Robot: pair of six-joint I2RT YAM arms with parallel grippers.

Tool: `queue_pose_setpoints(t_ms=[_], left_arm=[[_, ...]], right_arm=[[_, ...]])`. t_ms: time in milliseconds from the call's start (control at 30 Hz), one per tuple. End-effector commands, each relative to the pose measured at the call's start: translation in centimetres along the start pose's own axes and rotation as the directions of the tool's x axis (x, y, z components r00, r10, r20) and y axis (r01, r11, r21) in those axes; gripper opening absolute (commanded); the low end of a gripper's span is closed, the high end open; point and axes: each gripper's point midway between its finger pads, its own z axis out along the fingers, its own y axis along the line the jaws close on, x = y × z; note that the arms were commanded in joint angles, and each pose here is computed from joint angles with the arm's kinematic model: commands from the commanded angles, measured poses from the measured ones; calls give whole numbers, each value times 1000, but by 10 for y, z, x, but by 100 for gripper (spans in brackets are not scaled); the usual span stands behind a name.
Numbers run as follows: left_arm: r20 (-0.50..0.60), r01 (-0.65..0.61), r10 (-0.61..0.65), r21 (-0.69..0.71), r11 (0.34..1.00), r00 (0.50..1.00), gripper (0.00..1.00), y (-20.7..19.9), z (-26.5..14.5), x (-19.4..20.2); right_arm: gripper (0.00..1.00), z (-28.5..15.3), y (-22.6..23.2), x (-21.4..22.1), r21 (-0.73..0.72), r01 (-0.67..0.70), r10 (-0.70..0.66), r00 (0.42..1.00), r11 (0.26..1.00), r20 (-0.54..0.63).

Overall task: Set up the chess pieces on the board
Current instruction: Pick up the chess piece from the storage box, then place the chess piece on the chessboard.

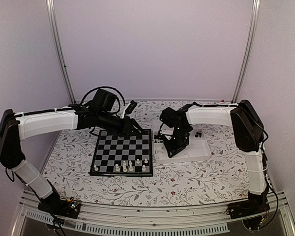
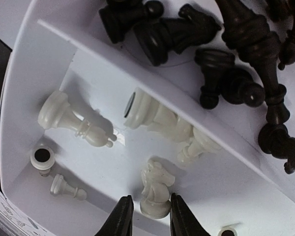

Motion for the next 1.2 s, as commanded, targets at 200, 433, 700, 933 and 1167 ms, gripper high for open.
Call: queue_pose_setpoints(t_ms=[200,433,700,933,1167], left_arm=[[-5,2,-2,10,1000,1000,40,3,3,-5],[14,17,-18,49,999,1000,40,-3,5,-16],[22,40,-44,175,984,999,40,-17,10,-28],[1,49,-50,241,969,999,41,-23,14,-27],[-18,69,-66,233,970,998,40,-21,11,-21]], right_arm=[[12,-9,4,-6,26,33,-34,998,999,47],[10,-69,19,-14,-24,46,-40,975,999,220],[10,-132,80,-35,-159,207,-113,880,965,460],[10,-149,126,-46,-161,331,-202,826,930,526],[10,-150,125,-52,-117,314,-206,818,942,537]])
